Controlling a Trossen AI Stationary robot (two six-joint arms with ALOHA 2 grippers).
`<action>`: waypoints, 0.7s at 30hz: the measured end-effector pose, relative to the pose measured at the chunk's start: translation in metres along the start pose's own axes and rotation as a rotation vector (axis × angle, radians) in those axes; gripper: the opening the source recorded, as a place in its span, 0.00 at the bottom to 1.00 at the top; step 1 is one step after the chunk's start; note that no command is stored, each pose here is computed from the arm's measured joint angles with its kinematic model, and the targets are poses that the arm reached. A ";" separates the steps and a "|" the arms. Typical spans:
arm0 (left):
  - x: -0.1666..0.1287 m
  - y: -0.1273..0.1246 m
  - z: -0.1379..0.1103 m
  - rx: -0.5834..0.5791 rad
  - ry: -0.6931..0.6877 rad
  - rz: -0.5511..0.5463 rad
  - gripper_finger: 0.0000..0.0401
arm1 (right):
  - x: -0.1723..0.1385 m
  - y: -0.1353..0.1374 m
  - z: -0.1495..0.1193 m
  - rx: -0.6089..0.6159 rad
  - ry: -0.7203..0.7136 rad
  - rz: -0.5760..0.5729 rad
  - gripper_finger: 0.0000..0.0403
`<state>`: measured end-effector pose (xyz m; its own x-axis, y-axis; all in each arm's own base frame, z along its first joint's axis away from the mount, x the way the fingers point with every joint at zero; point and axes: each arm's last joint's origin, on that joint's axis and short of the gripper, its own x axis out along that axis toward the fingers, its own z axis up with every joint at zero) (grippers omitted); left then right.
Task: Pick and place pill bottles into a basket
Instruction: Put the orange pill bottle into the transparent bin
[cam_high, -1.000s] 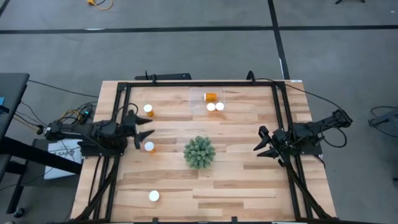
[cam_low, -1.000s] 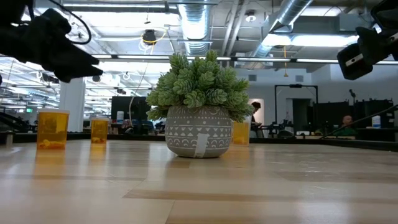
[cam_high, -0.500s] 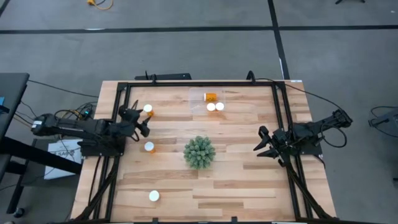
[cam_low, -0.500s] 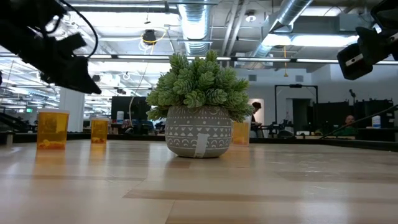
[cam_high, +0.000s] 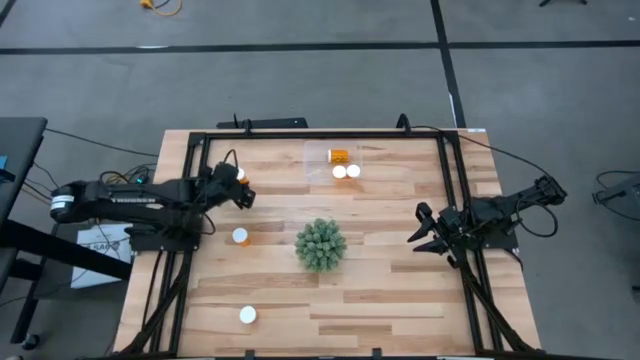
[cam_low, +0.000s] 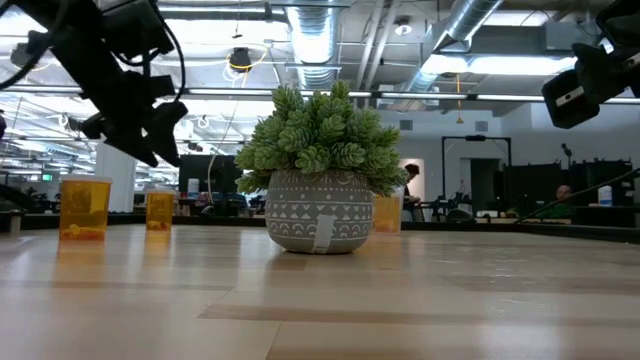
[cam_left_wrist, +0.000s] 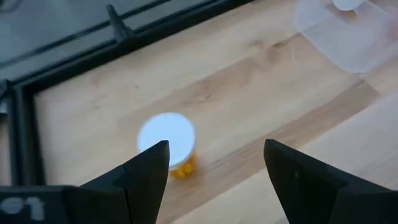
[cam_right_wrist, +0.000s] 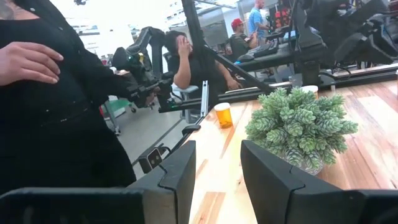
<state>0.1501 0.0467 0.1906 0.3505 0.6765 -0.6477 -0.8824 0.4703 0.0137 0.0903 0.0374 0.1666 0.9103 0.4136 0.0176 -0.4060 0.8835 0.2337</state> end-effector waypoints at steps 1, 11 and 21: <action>0.001 -0.001 0.001 -0.005 0.006 -0.004 0.63 | 0.000 0.000 0.000 0.000 0.000 0.000 0.30; 0.011 0.005 0.004 -0.119 0.076 0.004 0.68 | 0.000 0.000 0.000 0.000 0.000 0.000 0.30; 0.018 0.013 0.009 -0.175 0.122 -0.015 0.70 | 0.000 0.000 0.000 0.000 0.000 0.000 0.30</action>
<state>0.1478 0.0706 0.1861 0.3324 0.5917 -0.7344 -0.9222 0.3669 -0.1218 0.0903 0.0374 0.1665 0.9103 0.4136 0.0175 -0.4060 0.8836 0.2335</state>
